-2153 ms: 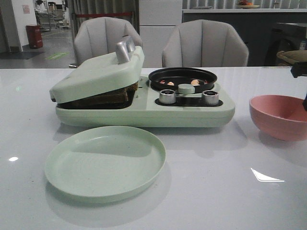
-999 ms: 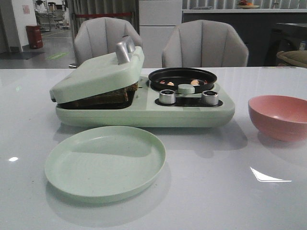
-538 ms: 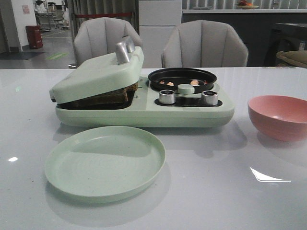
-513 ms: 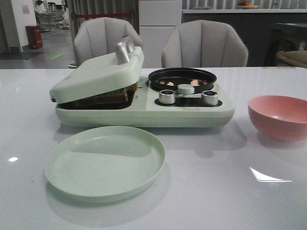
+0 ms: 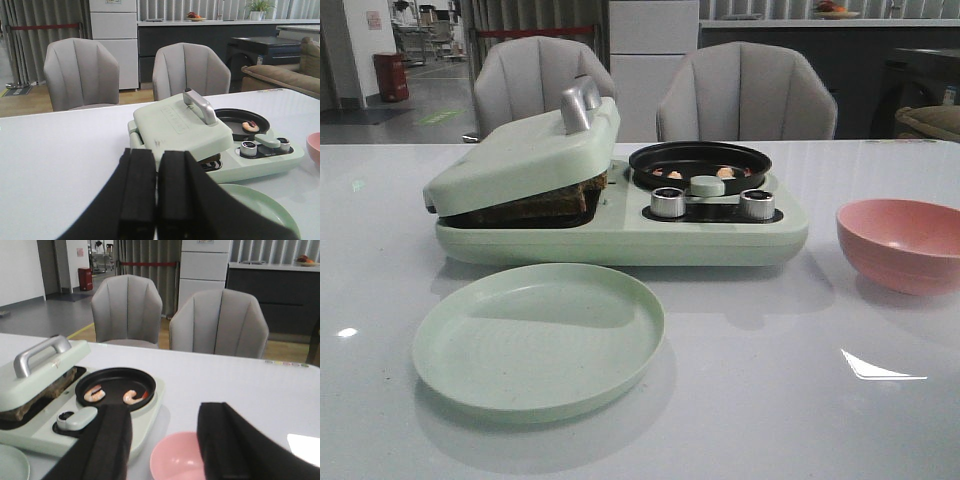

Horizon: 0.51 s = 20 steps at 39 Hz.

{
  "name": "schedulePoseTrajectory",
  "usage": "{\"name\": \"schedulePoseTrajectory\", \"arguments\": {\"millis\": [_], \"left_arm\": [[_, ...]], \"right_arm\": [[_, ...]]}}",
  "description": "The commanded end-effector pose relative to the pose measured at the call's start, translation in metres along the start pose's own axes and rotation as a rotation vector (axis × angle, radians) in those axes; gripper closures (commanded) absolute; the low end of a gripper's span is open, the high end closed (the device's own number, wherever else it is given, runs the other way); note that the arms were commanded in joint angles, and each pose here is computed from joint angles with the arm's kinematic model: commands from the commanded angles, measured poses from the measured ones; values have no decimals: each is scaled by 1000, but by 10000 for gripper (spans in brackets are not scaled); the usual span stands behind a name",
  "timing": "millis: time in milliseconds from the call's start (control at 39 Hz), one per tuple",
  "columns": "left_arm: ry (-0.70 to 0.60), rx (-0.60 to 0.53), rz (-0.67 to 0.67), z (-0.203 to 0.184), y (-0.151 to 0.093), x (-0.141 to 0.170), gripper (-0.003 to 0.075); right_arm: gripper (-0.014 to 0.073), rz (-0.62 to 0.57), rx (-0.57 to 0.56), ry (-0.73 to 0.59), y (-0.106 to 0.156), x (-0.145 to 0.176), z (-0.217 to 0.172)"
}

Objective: Make breakfast with bread and shrimp

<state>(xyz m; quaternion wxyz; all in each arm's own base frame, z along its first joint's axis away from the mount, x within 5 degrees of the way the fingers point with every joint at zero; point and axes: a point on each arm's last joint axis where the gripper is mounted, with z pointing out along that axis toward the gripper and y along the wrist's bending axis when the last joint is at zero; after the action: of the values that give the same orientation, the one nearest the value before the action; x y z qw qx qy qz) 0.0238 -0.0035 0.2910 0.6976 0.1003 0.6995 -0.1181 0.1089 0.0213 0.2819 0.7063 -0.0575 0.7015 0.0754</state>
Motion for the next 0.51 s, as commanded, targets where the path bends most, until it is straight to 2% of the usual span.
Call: {"name": "schedulePoseTrajectory", "arguments": {"millis": [0, 154, 308, 410, 487], "left_arm": [[-82, 17, -15, 0, -1, -14, 606], [-82, 17, -15, 0, -1, -14, 606], [-82, 17, -15, 0, -1, -14, 606], [-82, 17, -15, 0, -1, -14, 606], [-82, 17, -15, 0, -1, -14, 606]], "right_arm": [[168, -11, 3, -56, 0, -9, -2], [168, -11, -6, -8, 1, -5, -2], [174, -11, -4, -15, 0, -5, -2], [258, -11, -2, -31, 0, -7, -2], [403, -11, 0, -40, 0, -8, -2]]}}
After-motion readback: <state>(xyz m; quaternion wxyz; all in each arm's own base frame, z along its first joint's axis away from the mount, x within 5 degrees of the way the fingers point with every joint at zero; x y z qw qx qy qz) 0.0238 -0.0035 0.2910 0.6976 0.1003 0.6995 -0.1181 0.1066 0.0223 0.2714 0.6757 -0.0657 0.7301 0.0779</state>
